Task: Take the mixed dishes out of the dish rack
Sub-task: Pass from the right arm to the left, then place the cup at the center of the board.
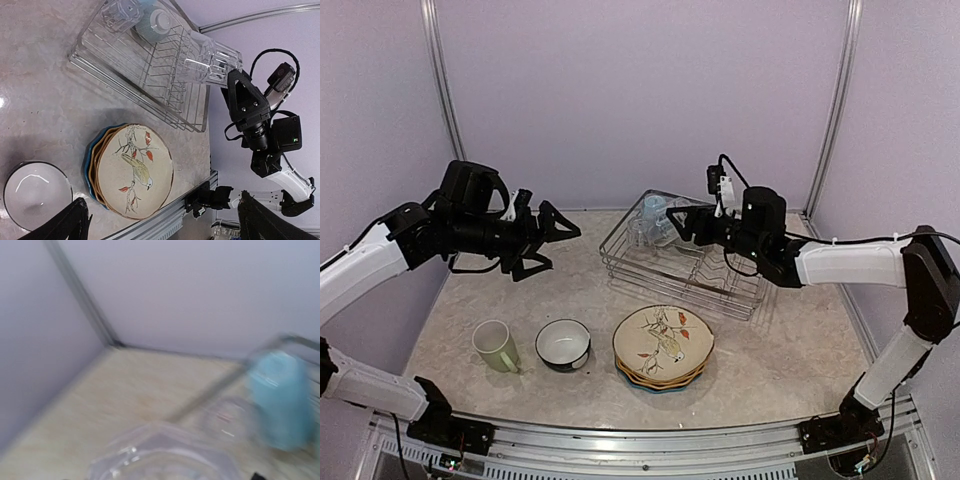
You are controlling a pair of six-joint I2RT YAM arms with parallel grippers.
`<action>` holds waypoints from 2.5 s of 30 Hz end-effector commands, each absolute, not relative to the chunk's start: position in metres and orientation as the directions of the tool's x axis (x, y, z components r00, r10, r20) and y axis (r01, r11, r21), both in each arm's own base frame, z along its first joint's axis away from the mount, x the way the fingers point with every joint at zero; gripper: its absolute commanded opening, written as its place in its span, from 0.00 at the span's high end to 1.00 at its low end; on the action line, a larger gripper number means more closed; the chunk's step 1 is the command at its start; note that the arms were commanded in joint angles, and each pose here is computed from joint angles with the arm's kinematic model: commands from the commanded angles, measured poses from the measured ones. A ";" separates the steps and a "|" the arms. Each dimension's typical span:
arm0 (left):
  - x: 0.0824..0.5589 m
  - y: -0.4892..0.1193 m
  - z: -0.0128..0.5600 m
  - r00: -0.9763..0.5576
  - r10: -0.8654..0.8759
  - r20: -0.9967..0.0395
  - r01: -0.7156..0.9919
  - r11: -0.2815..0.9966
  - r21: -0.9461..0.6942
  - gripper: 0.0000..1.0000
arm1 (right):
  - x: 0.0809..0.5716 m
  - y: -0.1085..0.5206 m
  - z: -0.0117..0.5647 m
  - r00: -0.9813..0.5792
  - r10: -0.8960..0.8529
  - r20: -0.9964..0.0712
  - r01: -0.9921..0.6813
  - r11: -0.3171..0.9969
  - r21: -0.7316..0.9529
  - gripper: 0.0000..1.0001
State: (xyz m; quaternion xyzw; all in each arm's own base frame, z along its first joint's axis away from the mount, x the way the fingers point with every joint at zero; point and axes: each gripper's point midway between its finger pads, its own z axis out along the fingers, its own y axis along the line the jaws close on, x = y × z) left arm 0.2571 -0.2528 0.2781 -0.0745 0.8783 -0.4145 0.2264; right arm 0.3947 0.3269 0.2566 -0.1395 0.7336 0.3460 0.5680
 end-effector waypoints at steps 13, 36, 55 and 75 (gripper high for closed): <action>0.289 -0.292 0.328 -0.899 -0.295 -0.323 0.257 0.242 -0.936 0.02 | 0.314 0.398 0.338 -0.477 0.445 -0.758 -0.828 0.062 0.558 1.00; 0.286 -0.306 0.343 -0.930 -0.273 -0.247 0.241 0.057 -0.969 0.64 | 0.293 0.438 0.338 -0.567 0.426 -0.705 -0.805 -0.108 0.583 1.00; 0.297 -0.276 0.319 -0.916 -0.345 -0.205 0.121 0.252 -0.960 1.00 | 0.307 0.444 0.317 -0.540 0.387 -0.747 -0.808 0.010 0.590 0.13; 0.310 -0.195 0.226 -0.929 -0.298 -0.217 -0.158 0.853 -0.498 1.00 | 0.372 0.430 0.255 -0.469 0.162 -0.868 -0.713 0.510 0.481 0.00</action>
